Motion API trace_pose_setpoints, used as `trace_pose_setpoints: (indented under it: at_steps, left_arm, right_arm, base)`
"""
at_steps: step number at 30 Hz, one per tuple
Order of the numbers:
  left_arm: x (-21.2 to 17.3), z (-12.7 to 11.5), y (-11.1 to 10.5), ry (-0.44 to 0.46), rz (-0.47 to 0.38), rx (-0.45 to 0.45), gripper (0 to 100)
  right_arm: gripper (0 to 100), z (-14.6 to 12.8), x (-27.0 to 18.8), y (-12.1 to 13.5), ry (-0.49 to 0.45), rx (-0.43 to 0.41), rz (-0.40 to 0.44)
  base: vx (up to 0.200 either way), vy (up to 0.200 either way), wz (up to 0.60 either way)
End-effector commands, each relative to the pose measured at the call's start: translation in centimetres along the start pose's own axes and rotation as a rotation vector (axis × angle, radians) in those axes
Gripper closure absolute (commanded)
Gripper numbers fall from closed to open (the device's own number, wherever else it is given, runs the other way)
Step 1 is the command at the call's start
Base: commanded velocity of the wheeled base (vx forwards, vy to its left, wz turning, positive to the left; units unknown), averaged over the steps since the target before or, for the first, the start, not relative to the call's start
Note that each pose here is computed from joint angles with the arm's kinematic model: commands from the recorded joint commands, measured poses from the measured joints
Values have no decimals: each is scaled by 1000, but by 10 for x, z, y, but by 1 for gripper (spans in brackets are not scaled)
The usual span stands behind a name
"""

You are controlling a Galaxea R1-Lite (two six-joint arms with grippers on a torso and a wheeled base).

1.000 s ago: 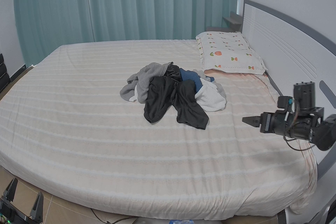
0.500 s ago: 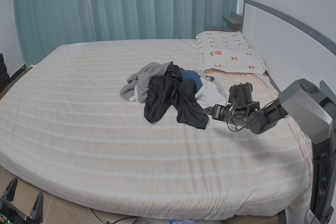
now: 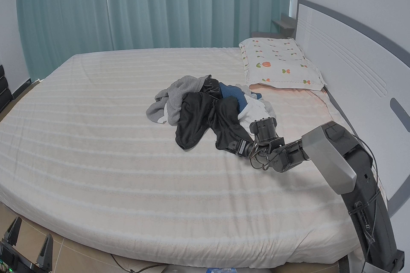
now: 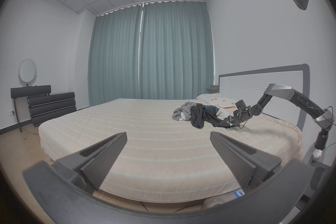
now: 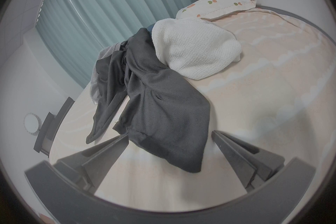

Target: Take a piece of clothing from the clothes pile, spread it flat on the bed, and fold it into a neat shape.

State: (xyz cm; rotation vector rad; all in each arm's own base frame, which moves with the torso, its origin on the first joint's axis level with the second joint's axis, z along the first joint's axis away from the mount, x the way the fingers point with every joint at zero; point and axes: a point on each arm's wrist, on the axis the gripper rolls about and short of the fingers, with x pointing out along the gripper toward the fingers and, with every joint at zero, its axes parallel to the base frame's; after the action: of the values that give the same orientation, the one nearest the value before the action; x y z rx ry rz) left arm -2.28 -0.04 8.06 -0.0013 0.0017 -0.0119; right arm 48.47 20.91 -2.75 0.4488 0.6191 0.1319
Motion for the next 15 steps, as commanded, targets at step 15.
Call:
trace_pose_setpoints:
  at_steps: [15]
  left_arm:
    - [0, -4, 0, -3, 1, 0, 0]
  right_arm:
    - [100, 14, 8, 5, -71, 65, 20]
  base:
    - [0, 0, 0]
